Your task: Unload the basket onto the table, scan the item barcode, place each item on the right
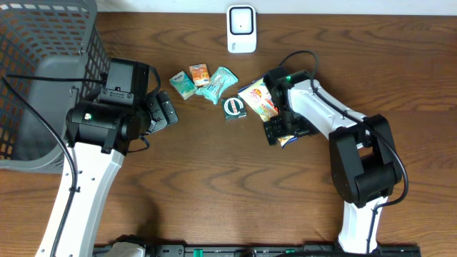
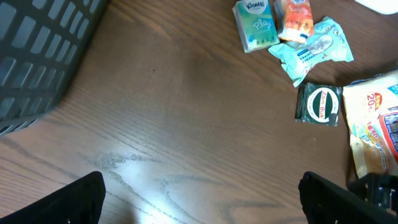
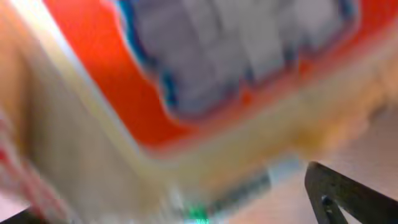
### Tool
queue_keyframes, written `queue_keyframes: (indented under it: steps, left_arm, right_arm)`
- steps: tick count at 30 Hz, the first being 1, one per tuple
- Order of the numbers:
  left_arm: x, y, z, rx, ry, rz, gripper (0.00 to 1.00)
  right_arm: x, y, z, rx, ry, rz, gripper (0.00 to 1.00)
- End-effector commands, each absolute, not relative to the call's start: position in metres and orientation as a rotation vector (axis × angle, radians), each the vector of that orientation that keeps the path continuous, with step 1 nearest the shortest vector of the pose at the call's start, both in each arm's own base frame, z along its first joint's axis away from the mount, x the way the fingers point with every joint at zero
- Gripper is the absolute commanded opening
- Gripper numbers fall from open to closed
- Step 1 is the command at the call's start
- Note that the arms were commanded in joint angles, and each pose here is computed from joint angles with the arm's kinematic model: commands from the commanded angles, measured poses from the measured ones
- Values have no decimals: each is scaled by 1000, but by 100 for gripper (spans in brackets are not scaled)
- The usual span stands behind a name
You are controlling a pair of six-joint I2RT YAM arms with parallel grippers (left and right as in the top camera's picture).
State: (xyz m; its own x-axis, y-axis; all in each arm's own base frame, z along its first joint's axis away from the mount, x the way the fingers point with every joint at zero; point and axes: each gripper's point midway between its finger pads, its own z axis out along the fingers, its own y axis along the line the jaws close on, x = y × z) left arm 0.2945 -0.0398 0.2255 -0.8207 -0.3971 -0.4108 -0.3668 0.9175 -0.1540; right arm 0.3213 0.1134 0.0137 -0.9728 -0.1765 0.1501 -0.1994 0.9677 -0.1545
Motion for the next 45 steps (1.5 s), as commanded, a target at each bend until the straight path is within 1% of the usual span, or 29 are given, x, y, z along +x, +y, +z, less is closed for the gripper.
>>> queue_keyframes:
  steps: [1, 6, 7, 9, 10, 11, 13, 15, 20, 27, 28, 29, 30, 31, 32, 33, 34, 35, 36, 39, 45]
  left_arm:
    - [294, -37, 227, -562, 2625, -83, 98]
    - [294, -37, 227, -562, 2625, -83, 98]
    - [294, -37, 227, -562, 2625, -83, 97]
    - [294, -37, 227, -562, 2625, -83, 98]
    - [294, -37, 227, -562, 2625, -83, 98]
    - [294, -37, 227, -562, 2625, -83, 98]
    - [294, -37, 227, -562, 2625, -83, 98]
    - [294, -37, 227, -562, 2625, -83, 98]
    - [294, -37, 227, -562, 2625, -83, 98]
    - [294, -37, 227, -562, 2625, -83, 98]
    - [294, -37, 227, -562, 2625, -83, 98]
    - [294, -37, 227, -562, 2625, -83, 98]
    - [294, -37, 227, -562, 2625, -83, 98]
    - [294, -37, 227, -562, 2625, -83, 98]
    - [294, -37, 227, -562, 2625, -83, 98]
    - [294, -37, 227, -562, 2625, -83, 98]
    - [294, -37, 227, -562, 2625, -83, 98]
    - [294, -37, 227, -562, 2625, -83, 98]
    - [294, -37, 227, -562, 2625, -83, 98]
    - [294, -37, 227, -562, 2625, -83, 98]
    - [294, -37, 227, -562, 2625, -83, 98]
  right_arm:
    - [337, 117, 44, 282, -3019, 262, 99]
    - [368, 126, 89, 317, -3122, 259, 98]
    - [375, 129, 95, 328, -3151, 247, 88]
    - [393, 136, 105, 339, -3227, 216, 50]
    - [401, 140, 108, 339, -3261, 202, 42]
    - [407, 142, 108, 349, -3287, 191, 27]
    - [417, 146, 107, 364, -3327, 175, 9]
    - [420, 147, 104, 363, -3336, 170, 1]
    - [414, 145, 84, 364, -3309, 181, 2]
    - [384, 141, 33, 366, -3214, 139, 8]
    - [381, 140, 27, 366, -3207, 141, 12]
    - [376, 139, 20, 366, -3196, 138, 21]
    - [371, 138, 14, 366, -3182, 131, 36]
    - [368, 137, 10, 365, -3172, 131, 43]
    - [365, 136, 9, 365, -3162, 137, 45]
    - [362, 134, 8, 365, -3150, 145, 51]
    - [360, 131, 9, 365, -3141, 171, 69]
    - [359, 126, 13, 362, -3135, 205, 89]
    - [359, 124, 16, 361, -3130, 224, 99]
    - [362, 121, 33, 353, -3123, 244, 99]
    - [377, 127, 82, 353, -3151, 233, 99]
